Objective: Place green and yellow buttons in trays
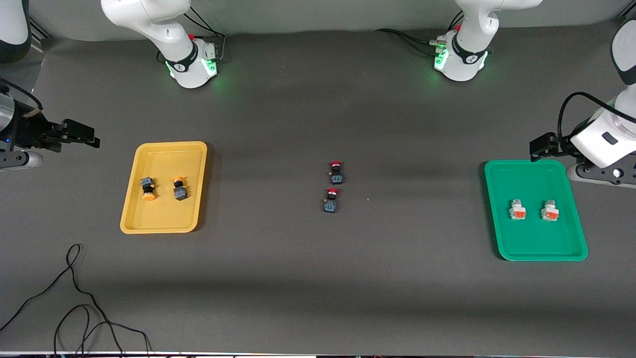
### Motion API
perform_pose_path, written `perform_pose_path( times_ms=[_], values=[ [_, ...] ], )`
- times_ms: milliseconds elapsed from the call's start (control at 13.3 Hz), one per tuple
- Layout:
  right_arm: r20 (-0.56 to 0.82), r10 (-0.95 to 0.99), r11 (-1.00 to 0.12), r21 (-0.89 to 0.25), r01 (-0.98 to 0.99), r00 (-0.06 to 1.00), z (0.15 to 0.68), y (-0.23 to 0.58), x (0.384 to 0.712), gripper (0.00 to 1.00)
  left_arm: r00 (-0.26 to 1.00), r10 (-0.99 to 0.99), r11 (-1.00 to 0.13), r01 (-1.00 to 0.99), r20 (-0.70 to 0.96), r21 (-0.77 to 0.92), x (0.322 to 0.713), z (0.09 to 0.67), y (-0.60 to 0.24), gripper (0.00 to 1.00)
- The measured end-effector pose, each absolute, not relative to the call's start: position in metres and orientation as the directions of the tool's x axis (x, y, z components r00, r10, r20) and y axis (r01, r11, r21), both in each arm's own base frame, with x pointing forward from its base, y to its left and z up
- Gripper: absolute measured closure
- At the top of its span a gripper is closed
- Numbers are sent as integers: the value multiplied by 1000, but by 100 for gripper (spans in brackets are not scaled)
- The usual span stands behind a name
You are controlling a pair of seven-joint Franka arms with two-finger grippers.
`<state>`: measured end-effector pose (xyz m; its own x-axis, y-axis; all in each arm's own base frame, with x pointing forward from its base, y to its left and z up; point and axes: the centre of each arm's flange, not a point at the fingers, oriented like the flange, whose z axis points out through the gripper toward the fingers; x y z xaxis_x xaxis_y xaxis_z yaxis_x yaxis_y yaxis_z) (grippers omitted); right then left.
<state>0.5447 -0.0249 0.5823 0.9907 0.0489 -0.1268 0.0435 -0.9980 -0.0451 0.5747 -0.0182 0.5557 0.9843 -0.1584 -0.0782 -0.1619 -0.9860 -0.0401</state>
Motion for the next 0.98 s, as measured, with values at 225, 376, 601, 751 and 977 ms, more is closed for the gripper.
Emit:
perform_pose_path(
  times_ms=[225,376,601,751,977],
  values=[
    [-107,44,-999,-26,42,993,582,-28,545,0,985,-154,-987,-157,-81,-40,574,555,-15,0],
    [-95,53,-999,-12,52,994,586,-23,546,0,985,-154,-987,-158,-82,-40,574,555,-16,0],
    [-77,55,-998,-4,55,995,590,-20,548,0,985,-154,-987,-158,-83,-39,574,554,-16,0],
    [-76,53,-999,-3,53,996,591,-21,548,0,985,-154,-987,-158,-83,-39,574,554,-16,0],
    [-76,50,-999,-3,50,996,591,-22,548,0,985,-154,-987,-158,-83,-39,574,554,-16,0]
  ],
)
